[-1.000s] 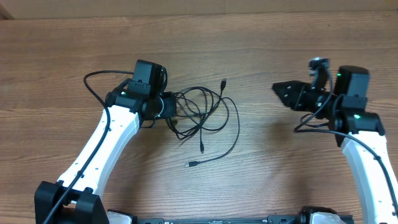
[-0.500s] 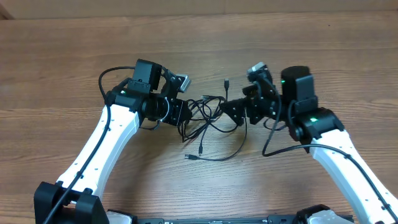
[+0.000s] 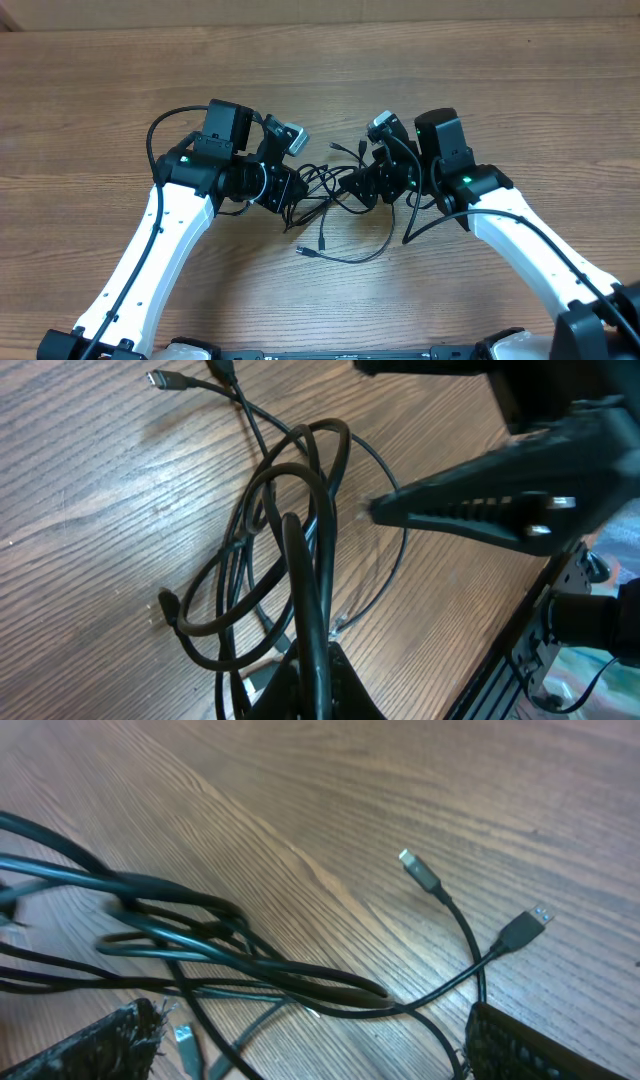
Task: Untangle cables
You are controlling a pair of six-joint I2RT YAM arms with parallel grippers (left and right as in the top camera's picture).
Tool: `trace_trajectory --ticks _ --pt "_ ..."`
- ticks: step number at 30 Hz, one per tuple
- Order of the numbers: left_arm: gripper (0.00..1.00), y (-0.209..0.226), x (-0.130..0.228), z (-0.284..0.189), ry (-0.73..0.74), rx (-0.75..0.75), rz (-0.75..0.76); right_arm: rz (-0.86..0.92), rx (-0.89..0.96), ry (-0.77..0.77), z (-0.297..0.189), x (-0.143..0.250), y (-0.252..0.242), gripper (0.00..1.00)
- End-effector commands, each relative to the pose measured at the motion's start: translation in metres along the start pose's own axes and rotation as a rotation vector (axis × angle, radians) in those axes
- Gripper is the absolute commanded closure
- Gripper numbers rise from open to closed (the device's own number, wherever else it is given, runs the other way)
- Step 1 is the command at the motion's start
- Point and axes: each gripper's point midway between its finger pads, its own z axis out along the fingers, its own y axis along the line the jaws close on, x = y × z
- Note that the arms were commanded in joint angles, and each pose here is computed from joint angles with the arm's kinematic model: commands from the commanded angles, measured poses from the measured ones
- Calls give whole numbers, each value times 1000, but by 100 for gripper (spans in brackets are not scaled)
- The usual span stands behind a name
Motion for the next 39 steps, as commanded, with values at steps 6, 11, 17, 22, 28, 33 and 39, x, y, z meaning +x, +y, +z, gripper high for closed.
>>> trace_trajectory --ticks 6,11,17,22,28,33,39 --pt "96 -11 -6 -10 -22 32 117 -52 -6 15 14 3 -3 6" --pt "96 -20 -7 -11 -32 82 119 -75 55 47 26 10 -6 3" --pt "96 -24 -7 -11 -34 104 118 -107 232 24 31 2 -36 0" --pt "96 -29 -7 -12 -38 133 117 -131 210 -38 38 -13 -35 11" --pt "96 -37 -6 -13 -36 182 110 -143 165 -84 43 -23 -29 23" --pt "96 -49 -7 -16 -46 253 108 25 144 -310 33 -74 -26 0" --pt "96 -50 4 -16 -8 254 95 161 91 -548 6 -126 -28 0"
